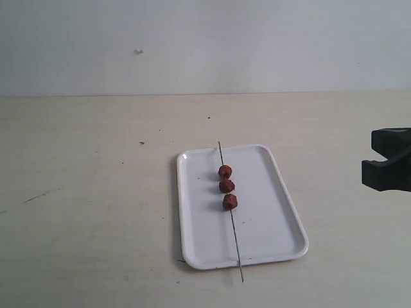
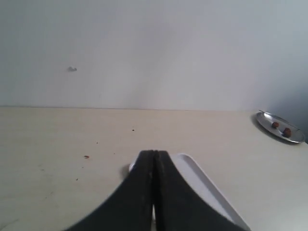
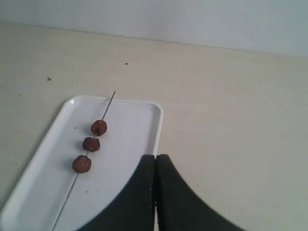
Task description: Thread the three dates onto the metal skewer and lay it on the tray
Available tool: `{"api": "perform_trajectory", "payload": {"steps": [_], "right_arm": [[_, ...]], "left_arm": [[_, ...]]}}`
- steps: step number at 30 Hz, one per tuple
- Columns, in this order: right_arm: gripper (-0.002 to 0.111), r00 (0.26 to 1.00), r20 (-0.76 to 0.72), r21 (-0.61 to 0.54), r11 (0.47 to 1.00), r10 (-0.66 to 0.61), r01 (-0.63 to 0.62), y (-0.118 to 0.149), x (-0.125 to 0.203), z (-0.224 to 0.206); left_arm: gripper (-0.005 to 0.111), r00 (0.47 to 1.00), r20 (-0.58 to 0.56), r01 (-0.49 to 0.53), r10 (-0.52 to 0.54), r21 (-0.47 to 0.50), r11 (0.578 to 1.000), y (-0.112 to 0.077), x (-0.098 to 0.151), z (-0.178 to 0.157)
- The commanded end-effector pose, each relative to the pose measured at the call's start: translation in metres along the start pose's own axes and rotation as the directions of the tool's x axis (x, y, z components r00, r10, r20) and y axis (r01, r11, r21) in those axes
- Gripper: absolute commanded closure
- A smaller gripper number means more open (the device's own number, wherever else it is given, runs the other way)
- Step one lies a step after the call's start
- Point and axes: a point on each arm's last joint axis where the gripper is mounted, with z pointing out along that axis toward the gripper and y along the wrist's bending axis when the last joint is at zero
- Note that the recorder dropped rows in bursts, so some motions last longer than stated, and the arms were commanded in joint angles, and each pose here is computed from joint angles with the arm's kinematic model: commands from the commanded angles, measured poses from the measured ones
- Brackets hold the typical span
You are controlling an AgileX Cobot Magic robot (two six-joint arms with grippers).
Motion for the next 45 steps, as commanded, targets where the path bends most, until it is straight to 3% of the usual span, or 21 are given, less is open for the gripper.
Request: {"api": "perform_trajectory", "payload": {"steps": [1, 16, 19, 27, 30, 39, 45], "right_arm": [[0.108, 1.000, 0.006, -0.005, 1.000, -0.010, 0.010, 0.000, 0.000, 0.001], [0.108, 1.000, 0.006, -0.005, 1.000, -0.010, 0.010, 0.000, 0.000, 0.001], [0.108, 0.994, 0.015, 0.011, 0.994, -0.108, 0.108, -0.002, -0.001, -0.001], [0.108, 0.970, 0.240, 0.111, 0.994, -0.042, 0.016, -0.024, -0.012, -0.047], [0.108, 0.953, 0.302, 0.119, 0.992, 0.015, -0.053, -0.030, 0.001, -0.057], [0.108, 0.909, 0.415, 0.083, 0.995, 0.023, -0.063, -0.030, 0.072, -0.058], [0.108, 0.902, 0.421, 0.052, 0.990, 0.096, -0.129, -0.030, 0.093, -0.055]], "left_arm": [[0.107, 0.998, 0.053, -0.014, 0.014, 0.009, 1.000, 0.000, 0.002, -0.013], [0.107, 0.997, 0.074, -0.016, 0.015, 0.014, 1.000, 0.000, 0.001, -0.017], [0.107, 0.997, 0.074, -0.016, 0.015, 0.014, 1.000, 0.000, 0.001, -0.017], [0.107, 0.997, 0.074, -0.016, 0.015, 0.014, 1.000, 0.000, 0.001, -0.017], [0.107, 0.997, 0.074, -0.016, 0.015, 0.014, 1.000, 0.000, 0.001, -0.017], [0.107, 0.997, 0.074, -0.016, 0.015, 0.014, 1.000, 0.000, 0.001, -0.017], [0.107, 0.997, 0.074, -0.016, 0.015, 0.014, 1.000, 0.000, 0.001, -0.017]]}}
